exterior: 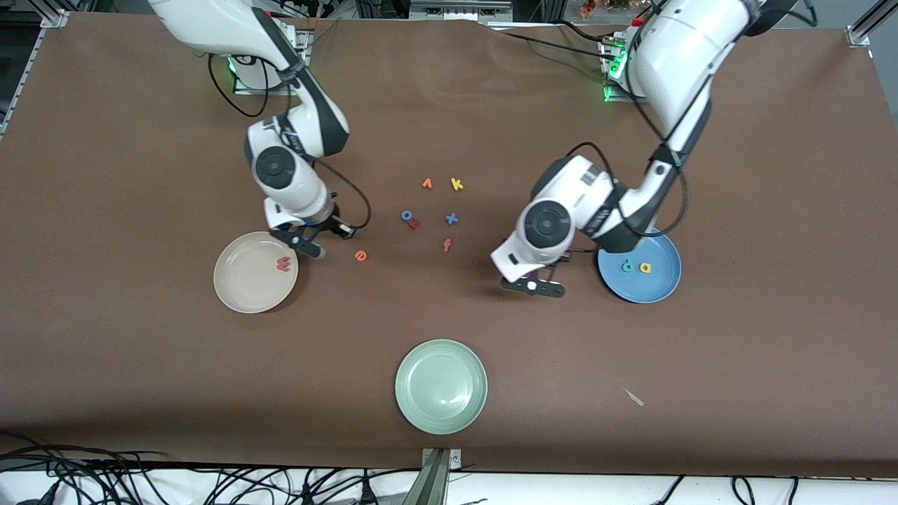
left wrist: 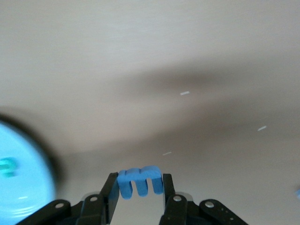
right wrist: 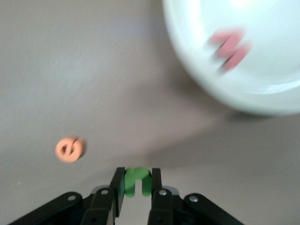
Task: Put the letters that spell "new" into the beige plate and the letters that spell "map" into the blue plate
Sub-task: 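Place the n on the white plate while the left gripper places the m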
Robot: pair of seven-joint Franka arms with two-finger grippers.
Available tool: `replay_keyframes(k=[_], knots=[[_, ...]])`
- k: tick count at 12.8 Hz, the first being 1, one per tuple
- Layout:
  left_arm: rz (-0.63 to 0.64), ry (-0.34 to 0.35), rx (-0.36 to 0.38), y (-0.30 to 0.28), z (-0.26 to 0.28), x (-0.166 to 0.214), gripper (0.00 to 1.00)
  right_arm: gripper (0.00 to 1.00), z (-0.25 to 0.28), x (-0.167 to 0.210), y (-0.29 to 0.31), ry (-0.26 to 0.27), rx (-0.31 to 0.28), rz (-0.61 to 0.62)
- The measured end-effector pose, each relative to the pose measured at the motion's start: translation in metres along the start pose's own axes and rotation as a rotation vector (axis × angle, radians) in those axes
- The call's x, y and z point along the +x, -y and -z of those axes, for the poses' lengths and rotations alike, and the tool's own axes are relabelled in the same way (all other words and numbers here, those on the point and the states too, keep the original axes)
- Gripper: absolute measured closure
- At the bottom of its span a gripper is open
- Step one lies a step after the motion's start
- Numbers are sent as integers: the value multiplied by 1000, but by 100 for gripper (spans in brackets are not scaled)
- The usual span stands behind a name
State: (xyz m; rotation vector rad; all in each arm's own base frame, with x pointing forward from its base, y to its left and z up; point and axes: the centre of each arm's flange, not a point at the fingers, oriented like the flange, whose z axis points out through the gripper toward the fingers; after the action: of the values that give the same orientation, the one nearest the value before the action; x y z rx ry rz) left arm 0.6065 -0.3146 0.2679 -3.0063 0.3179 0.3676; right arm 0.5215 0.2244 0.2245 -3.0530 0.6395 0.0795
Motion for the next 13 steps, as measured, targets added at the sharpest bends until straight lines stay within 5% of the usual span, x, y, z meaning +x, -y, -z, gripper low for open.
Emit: replay_keyframes(k=[5,10,13], knots=[[-18,142,44,115,-25,-3,58,74,21,80,-101,3,-17,162],[-39,160,41,177,-67,-34,58,71,9,82,-112,23,-30,175],[-45,108,9,184,-105,-49,54,41,10,79,-104,20,-24,130]])
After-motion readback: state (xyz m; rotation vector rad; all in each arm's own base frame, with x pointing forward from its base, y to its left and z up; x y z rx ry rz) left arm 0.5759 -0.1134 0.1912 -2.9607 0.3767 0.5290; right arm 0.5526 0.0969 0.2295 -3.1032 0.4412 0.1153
